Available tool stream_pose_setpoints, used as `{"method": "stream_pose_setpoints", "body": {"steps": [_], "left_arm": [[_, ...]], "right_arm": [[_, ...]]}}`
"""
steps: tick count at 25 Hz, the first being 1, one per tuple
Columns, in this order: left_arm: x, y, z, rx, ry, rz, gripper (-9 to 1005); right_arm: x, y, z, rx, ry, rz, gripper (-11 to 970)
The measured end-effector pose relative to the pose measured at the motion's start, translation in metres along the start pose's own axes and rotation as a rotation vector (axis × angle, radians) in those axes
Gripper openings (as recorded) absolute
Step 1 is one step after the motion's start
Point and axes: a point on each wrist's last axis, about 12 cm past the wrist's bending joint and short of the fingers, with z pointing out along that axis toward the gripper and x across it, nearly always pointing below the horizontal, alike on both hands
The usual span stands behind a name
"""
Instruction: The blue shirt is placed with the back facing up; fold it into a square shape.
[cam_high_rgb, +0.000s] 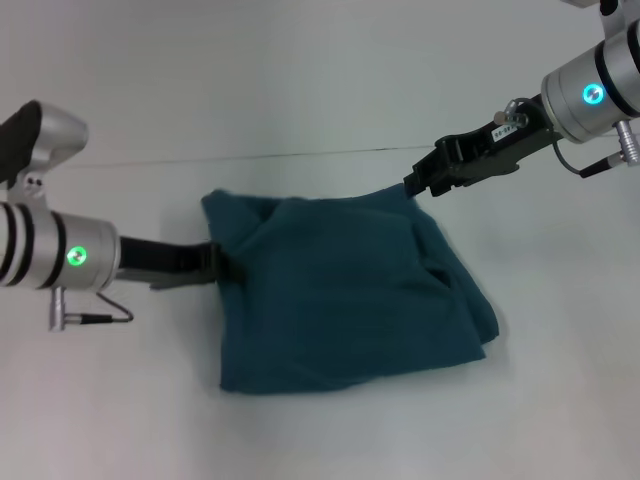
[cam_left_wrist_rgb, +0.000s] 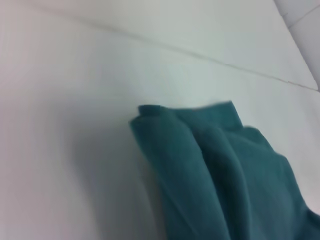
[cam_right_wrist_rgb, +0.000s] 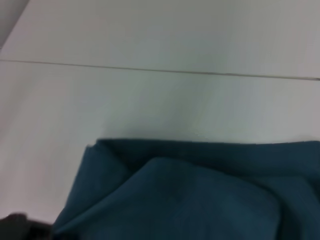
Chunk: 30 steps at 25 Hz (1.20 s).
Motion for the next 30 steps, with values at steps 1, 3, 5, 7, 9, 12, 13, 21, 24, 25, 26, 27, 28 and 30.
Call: {"method": "stream_pose_setpoints", "body": {"steps": [1,3,5,7,9,12,13,21,24,25,26,27,28,30], "left_arm": [[-0.002,-0.001,0.002,-0.013,-0.012,0.014,46],[-0.004,-0.001,0.005,-0.033,-0.025,0.026,46],[-0.005,0.000,0.007,-0.047,-0.037,0.030,47],[-0.005,0.000,0.006,-0.050,-0.040,0.026,48],[-0.004,0.001,0.006,-0.050,-0.041,0.019,45],[-0.004,0.004,0.002,-0.051,-0.033,0.006,43],[-0.004,0.004,0.002,-0.051,-0.033,0.006,42],[-0.006,0.008,-0.025,-0.045,-0.064,-0.061,211],[-0.004,0.009,-0.041,0.020,-0.148,-0.114,348],[0.000,0.008,-0.044,0.054,-0.166,-0.138,393],[0.003,0.007,-0.044,0.087,-0.170,-0.156,439],[0.008,0.005,-0.041,0.130,-0.163,-0.181,461],[0.012,0.003,-0.038,0.155,-0.151,-0.195,483],[0.024,0.000,-0.025,0.201,-0.113,-0.238,528]], "right_arm": [[0.000,0.000,0.000,-0.005,-0.001,0.002,392],[0.002,-0.001,0.000,-0.010,-0.001,0.007,392],[0.002,-0.001,0.000,-0.011,-0.002,0.010,392],[0.002,-0.002,0.000,-0.010,-0.002,0.011,392],[0.002,-0.003,-0.001,-0.009,-0.004,0.011,392],[0.001,-0.003,-0.001,-0.007,-0.007,0.011,392],[0.001,-0.003,-0.001,-0.007,-0.008,0.011,392],[0.000,-0.004,-0.002,-0.003,-0.017,0.014,392],[0.000,-0.004,-0.002,-0.002,-0.017,0.015,392],[0.000,-0.004,-0.002,-0.002,-0.018,0.015,392],[0.000,-0.004,-0.002,-0.002,-0.018,0.016,392],[0.000,-0.004,-0.002,-0.001,-0.018,0.016,392],[0.000,-0.004,-0.002,-0.001,-0.018,0.016,392],[0.000,-0.004,-0.002,-0.001,-0.018,0.017,392]]}}
